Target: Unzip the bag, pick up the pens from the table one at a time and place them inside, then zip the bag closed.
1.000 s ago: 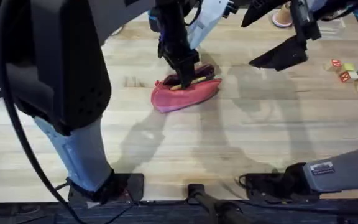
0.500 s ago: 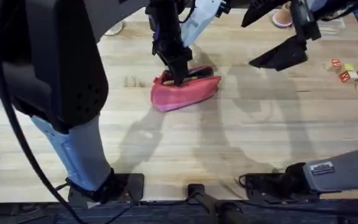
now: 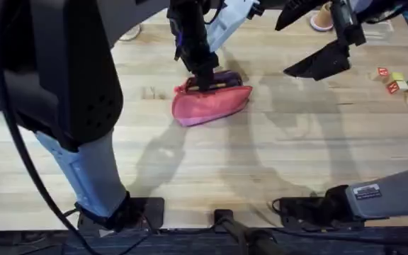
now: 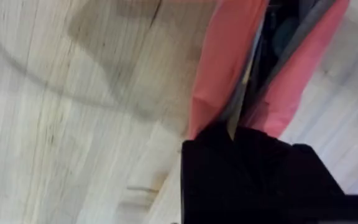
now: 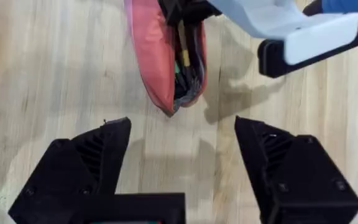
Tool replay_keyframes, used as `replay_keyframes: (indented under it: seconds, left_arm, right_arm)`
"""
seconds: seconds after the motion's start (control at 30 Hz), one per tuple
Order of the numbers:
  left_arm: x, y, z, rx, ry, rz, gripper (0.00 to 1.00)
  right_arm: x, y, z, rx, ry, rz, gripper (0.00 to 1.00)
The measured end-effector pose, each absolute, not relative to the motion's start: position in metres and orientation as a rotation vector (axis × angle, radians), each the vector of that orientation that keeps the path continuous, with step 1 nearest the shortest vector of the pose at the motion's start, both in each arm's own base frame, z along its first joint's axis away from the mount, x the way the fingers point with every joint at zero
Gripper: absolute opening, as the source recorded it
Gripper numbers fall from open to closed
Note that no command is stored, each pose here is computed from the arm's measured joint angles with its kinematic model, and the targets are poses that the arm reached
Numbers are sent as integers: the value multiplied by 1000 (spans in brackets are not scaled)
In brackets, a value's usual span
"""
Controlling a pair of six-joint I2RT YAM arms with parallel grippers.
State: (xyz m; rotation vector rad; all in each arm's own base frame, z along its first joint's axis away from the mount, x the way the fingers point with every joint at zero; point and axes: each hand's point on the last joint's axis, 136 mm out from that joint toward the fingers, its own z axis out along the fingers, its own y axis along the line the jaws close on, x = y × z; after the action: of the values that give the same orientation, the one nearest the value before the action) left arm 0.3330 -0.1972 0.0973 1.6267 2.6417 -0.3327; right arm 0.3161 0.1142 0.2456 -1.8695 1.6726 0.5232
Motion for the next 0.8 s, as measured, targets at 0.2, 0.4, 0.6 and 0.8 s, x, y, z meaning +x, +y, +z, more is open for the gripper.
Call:
replay_keyframes:
  seconds: [0.2, 0.4, 0.6, 0.8]
  left_arm:
    - [328, -196, 86, 1670, 2623, -366, 43]
    - [326, -197, 86, 1683, 2617, -380, 44]
    - [326, -197, 86, 1692, 2610, -381, 77]
    - [324, -199, 86, 1702, 2600, -400, 937]
  right_arm:
    - [316, 114, 246, -1870, 1673, 523, 996]
    - [316, 114, 246, -1870, 1672, 522, 996]
    - [316, 114, 246, -1870, 1672, 523, 996]
    - [316, 114, 246, -1869, 1672, 522, 996]
